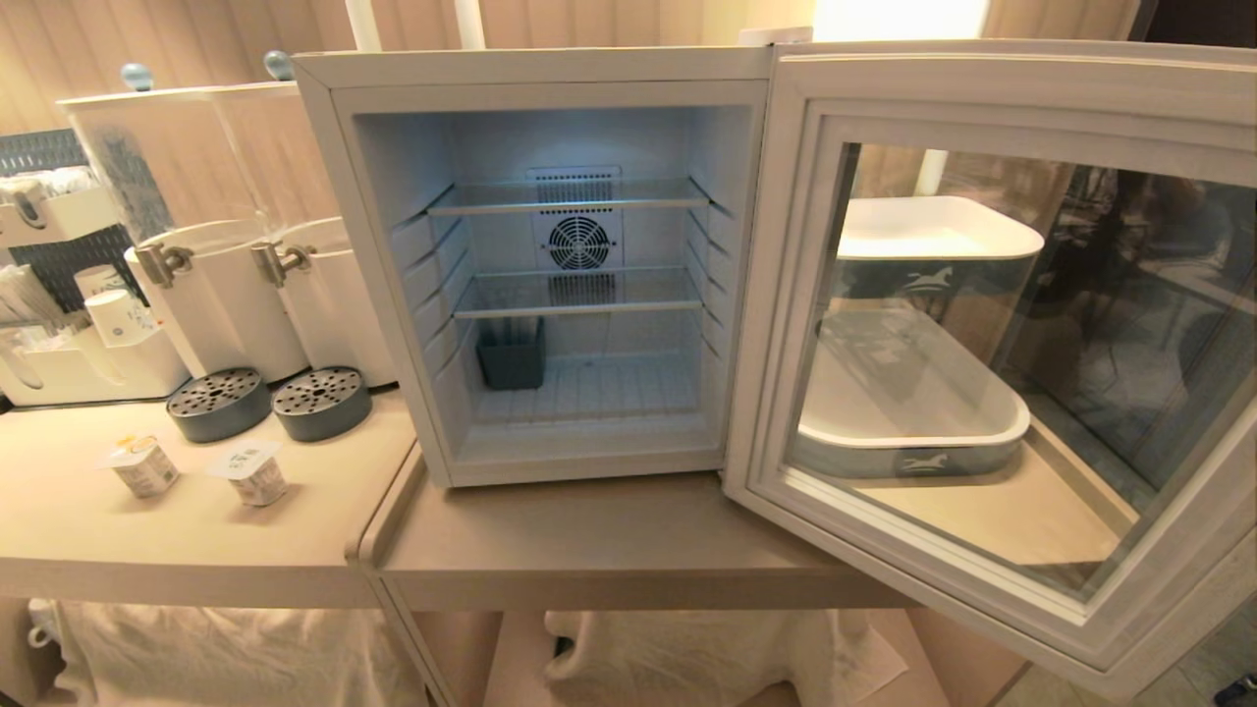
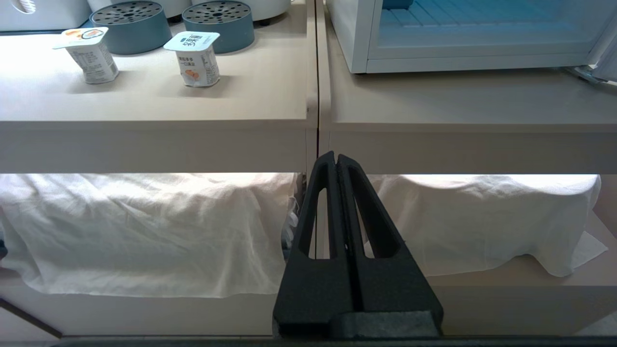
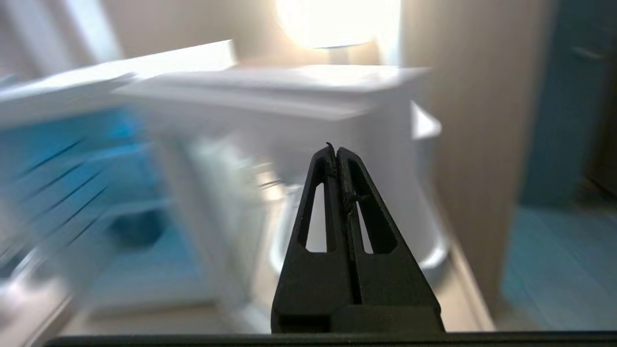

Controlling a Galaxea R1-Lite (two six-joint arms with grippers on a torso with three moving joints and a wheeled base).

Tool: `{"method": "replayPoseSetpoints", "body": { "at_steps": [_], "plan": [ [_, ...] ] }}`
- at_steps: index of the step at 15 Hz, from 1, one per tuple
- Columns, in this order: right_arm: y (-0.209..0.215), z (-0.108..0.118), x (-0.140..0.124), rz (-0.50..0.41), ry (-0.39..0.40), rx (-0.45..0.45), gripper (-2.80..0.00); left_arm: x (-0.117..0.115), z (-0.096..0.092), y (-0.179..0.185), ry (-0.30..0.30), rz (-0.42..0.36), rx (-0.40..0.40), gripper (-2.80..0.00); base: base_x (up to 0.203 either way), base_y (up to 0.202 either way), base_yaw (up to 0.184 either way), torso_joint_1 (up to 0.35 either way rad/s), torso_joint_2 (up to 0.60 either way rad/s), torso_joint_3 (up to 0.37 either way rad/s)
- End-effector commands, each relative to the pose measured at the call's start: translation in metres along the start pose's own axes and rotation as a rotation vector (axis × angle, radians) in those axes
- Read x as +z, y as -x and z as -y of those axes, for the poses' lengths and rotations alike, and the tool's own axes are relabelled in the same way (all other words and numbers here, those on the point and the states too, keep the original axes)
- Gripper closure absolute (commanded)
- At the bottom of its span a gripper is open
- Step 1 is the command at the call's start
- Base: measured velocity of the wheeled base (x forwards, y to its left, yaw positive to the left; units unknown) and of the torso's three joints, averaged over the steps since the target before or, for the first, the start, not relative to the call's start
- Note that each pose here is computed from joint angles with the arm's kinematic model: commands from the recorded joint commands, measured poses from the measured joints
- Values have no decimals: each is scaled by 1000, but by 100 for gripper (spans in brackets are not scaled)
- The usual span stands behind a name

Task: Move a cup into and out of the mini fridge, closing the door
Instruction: Close the freezer door

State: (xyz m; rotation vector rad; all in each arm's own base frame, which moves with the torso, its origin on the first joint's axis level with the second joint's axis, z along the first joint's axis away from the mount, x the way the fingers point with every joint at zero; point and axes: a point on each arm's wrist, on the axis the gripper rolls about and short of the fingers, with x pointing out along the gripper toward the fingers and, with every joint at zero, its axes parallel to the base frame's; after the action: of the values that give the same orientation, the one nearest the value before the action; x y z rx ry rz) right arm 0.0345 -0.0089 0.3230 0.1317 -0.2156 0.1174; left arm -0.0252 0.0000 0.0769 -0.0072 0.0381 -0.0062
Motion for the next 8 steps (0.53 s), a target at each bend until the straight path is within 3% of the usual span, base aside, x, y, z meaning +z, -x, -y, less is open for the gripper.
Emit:
{"method": "replayPoseSetpoints", "body": {
  "at_steps": [1, 3, 5, 8],
  "plan": [
    [18, -22, -2, -3, 65, 151, 0, 0, 0, 0, 0, 0, 1, 0, 0, 0, 0, 0, 0, 0],
    [14, -19, -4, -43, 66, 232, 0, 0, 0, 0, 1, 0, 2, 0, 0, 0, 0, 0, 0, 0],
    [7, -12, -2, -56, 54, 223, 0, 0, 0, 0, 2, 0, 1, 0, 0, 0, 0, 0, 0, 0],
    [5, -6, 2, 22, 43, 10, 0, 0, 0, 0, 0, 0, 0, 0, 0, 0, 0, 0, 0, 0]
  ]
}}
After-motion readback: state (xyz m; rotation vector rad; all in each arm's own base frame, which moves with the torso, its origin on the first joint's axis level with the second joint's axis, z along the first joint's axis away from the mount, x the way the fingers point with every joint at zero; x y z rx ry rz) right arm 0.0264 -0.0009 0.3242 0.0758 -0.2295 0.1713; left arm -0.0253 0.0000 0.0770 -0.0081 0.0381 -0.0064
